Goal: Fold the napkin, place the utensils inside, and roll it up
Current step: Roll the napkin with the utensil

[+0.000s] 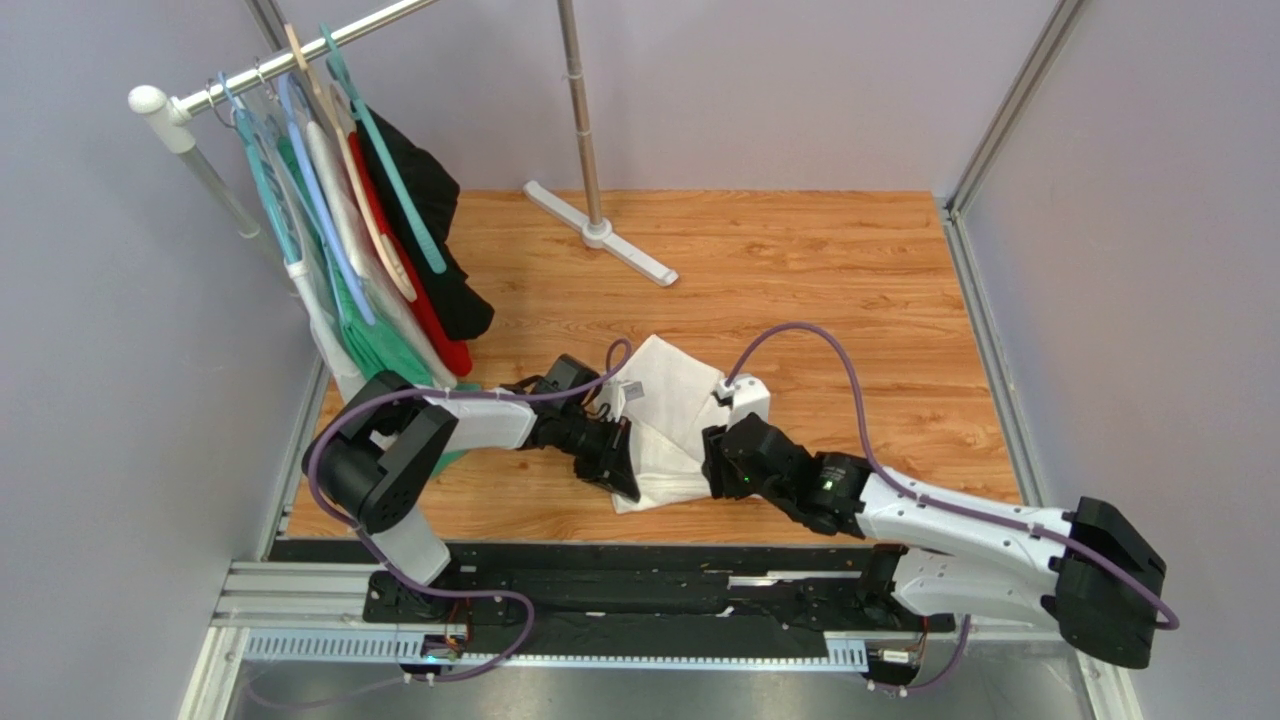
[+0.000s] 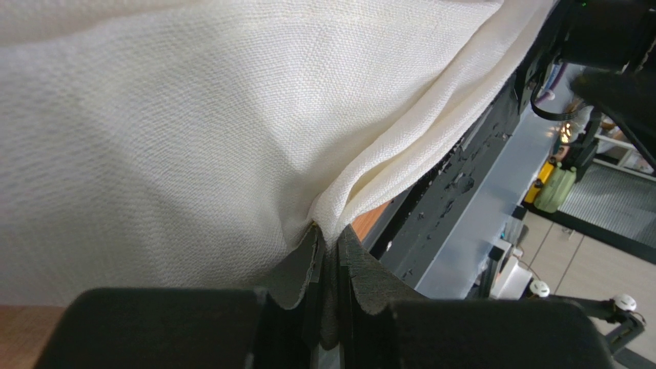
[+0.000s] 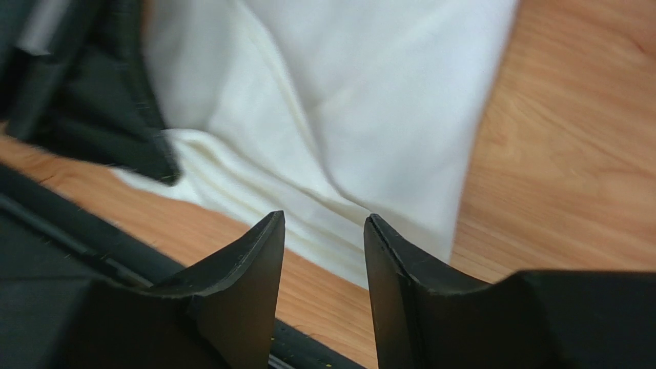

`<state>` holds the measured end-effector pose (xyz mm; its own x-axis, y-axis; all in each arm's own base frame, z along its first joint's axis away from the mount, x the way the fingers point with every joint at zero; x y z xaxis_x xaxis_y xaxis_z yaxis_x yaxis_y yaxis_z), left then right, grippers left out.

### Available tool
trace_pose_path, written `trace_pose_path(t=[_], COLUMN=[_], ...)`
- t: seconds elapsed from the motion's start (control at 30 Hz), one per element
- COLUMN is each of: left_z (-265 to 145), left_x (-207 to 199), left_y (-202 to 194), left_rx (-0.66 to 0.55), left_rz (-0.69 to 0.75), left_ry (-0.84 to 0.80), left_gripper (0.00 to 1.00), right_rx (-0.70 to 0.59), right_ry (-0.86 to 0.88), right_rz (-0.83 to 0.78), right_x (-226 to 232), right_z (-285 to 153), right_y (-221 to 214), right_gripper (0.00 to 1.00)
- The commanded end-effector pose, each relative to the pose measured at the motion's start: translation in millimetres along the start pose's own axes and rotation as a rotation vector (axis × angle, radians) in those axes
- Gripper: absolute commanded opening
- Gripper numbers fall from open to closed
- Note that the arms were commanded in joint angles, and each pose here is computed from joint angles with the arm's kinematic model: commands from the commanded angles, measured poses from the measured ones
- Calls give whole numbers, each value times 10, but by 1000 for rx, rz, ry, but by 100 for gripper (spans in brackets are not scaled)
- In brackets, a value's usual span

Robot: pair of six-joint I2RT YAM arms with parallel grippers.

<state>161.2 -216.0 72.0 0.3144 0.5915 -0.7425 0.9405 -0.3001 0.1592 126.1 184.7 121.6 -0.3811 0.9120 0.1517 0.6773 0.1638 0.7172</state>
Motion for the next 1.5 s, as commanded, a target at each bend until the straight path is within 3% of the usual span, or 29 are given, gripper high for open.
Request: trace_pose_path(t=[0.0,0.33,0.8,1.07,1.47], left_z=[24,47,-9,8,-18], left_x=[54,37,32,50,60], left_y=[-98,-159,-87,-98,-80], left_rx=[62,129,208,244,283], left_rz=[-65,-136,-111,-128,-108], left_ry=[13,-27,0,-19,-20], left_gripper=[0,0,0,0,0], right_rx=[-140,-4,94,79,278], right_ry=[173,401,299,228,281], right_rz=[-272,-539,-658,-697,-756], right_x=[348,761,740,746,831], right_z=[-255,-257,-47,46,313], right_y=[298,-108,-267,-217,-494], right_gripper=[47,47,47,47,45])
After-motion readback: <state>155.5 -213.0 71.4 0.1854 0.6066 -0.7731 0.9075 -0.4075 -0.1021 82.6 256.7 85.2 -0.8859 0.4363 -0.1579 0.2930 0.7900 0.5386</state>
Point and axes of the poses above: each gripper's point midway between its finger pads, its own z axis out along the fingers, its own x axis along the line the jaws close on, y = z × x, the point moved 8 cm from there along -z, back along the fingers, and after that the axes turned 2 degrees about -z, right-handed, at the moved point
